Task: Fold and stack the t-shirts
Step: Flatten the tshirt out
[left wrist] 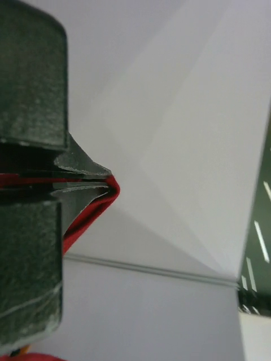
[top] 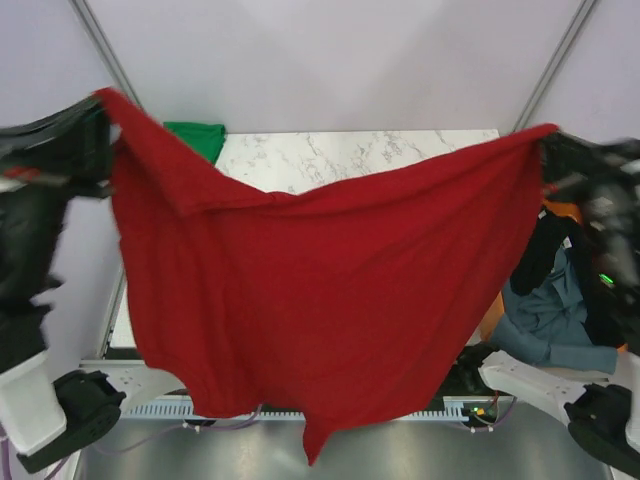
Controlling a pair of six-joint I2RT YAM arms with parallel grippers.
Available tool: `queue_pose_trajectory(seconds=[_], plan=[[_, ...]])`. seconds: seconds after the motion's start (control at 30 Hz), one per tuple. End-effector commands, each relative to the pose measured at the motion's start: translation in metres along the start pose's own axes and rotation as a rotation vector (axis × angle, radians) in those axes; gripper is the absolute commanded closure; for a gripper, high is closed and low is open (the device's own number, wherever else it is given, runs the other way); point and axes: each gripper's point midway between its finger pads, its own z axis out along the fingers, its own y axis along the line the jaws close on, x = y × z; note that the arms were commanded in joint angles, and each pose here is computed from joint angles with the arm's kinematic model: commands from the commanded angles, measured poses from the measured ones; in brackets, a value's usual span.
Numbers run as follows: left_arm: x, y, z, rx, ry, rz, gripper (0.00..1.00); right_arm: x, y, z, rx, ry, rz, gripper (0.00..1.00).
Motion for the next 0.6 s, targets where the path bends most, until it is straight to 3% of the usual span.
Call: queue_pose_trajectory(seconds=[0.0, 0.1, 0.13, 0.2, 0.23, 0.3, 0.33, 0.37, 0.4, 0.43, 0.47, 0.57], plan=[[0.124, 0.016, 0.054, -0.111, 0.252, 0.191, 0.98, 0.128, -0.041, 0.073, 0.356, 0.268, -0.231, 1.0], [0.19, 0.034, 0.069, -0.183, 0.36, 0.287, 0.98, 0.202, -0.064, 0.1, 0.477, 0.405, -0.315, 1.0], [0.251, 0.033, 0.079, -0.142, 0.476, 0.298, 0.98, 0.239, -0.089, 0.116, 0.557, 0.475, -0.334, 1.0], [0.319, 0.069, 0.08, -0.19, 0.646, 0.227, 0.98, 0.304, -0.122, 0.13, 0.646, 0.585, -0.309, 1.0], [0.39, 0.084, 0.082, -0.196, 0.794, 0.197, 0.98, 0.317, -0.136, 0.146, 0.658, 0.57, -0.286, 1.0], [0.461, 0.119, 0.07, -0.263, 0.983, 0.183, 0.98, 0.351, -0.148, 0.161, 0.658, 0.626, -0.313, 1.0], [0.523, 0.127, 0.057, -0.263, 1.138, 0.146, 0.95, 0.394, -0.162, 0.163, 0.67, 0.752, -0.368, 0.83], [0.547, 0.134, 0.049, -0.264, 1.201, 0.128, 0.62, 0.388, -0.158, 0.179, 0.679, 0.741, -0.363, 0.3], [0.565, 0.134, 0.044, -0.286, 1.244, 0.062, 0.46, 0.412, -0.167, 0.179, 0.712, 0.804, -0.395, 0.14], [0.573, 0.132, 0.038, -0.282, 1.307, 0.025, 0.34, 0.413, -0.168, 0.173, 0.732, 0.844, -0.403, 0.06], [0.599, 0.132, 0.027, -0.283, 1.373, 0.002, 0.14, 0.412, -0.168, 0.174, 0.731, 0.847, -0.399, 0.02], [0.595, 0.131, 0.014, -0.323, 1.413, -0.013, 0.05, 0.403, -0.166, 0.157, 0.711, 0.834, -0.384, 0.02]])
